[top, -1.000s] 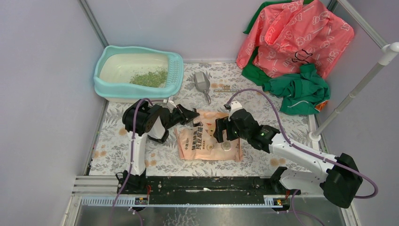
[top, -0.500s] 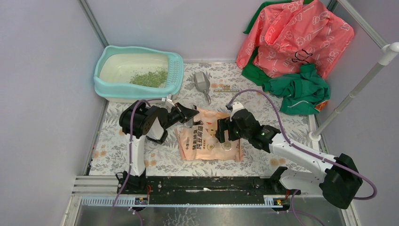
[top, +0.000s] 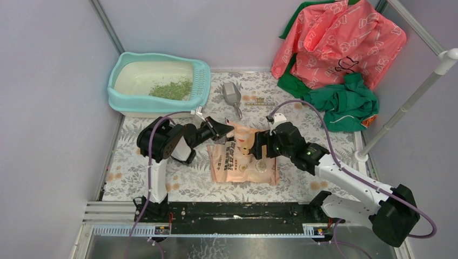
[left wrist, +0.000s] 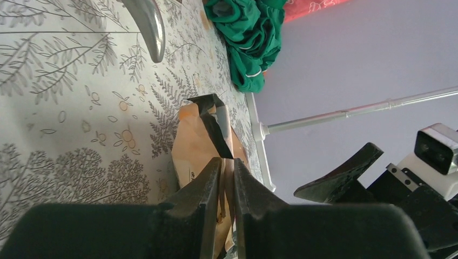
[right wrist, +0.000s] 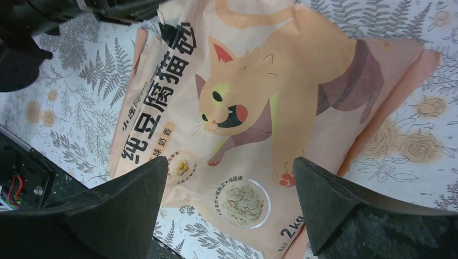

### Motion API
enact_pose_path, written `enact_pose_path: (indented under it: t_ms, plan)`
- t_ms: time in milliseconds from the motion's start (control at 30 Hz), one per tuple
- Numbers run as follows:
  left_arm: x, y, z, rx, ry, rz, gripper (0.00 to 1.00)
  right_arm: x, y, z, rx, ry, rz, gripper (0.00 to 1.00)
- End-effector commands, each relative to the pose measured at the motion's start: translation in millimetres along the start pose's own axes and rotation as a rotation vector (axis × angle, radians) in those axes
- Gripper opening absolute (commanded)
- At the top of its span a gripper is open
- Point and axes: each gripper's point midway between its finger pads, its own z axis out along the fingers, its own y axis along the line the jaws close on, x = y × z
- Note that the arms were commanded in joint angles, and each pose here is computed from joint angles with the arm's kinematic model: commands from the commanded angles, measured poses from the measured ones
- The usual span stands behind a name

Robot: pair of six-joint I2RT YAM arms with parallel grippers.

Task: Fill the litter box with clean litter
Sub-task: Close the cat litter bag at the center of the board.

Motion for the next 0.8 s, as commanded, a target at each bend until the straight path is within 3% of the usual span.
enact_pose_path:
  t_ms: [0, 433, 767]
  plan:
    - [4, -20, 13, 0.092, -0.004, 0.037, 0.2, -14, 0, -13, -0.032, -0.046, 0.007, 0.94]
    - [-2, -55, 18, 0.185, 0.01, 0.063, 0.2, -28, -8, -16, -0.06, -0.064, 0.119, 0.93]
    - [5, -92, 27, 0.284, 0.063, 0.05, 0.07, -40, -14, -22, -0.064, -0.079, 0.151, 0.93]
